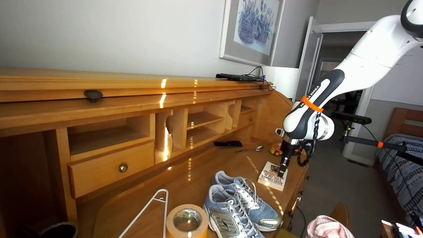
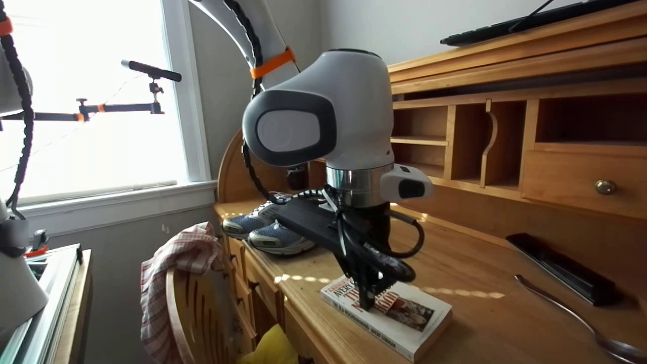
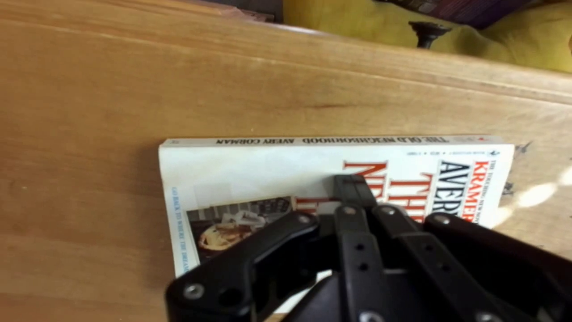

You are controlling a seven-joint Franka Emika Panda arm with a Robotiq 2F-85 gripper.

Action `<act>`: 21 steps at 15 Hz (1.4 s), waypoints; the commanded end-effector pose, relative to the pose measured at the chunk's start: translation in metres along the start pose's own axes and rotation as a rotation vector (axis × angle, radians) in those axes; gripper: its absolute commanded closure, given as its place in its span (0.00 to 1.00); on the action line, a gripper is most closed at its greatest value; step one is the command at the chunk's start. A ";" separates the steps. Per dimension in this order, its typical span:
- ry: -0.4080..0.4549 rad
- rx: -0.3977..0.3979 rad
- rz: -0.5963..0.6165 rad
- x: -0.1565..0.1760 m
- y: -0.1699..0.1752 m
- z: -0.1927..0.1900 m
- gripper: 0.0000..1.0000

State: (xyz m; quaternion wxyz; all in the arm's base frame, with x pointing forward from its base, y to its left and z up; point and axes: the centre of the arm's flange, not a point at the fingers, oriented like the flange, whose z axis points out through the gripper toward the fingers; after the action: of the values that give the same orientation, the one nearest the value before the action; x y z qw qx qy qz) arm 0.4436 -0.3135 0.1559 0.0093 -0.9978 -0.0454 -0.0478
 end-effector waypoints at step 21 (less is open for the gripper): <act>-0.184 -0.008 0.089 -0.033 0.002 -0.006 1.00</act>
State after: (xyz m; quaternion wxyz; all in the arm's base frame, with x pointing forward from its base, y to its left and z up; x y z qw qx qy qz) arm 0.4193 -0.3235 0.1565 0.0024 -0.9996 -0.0070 0.0267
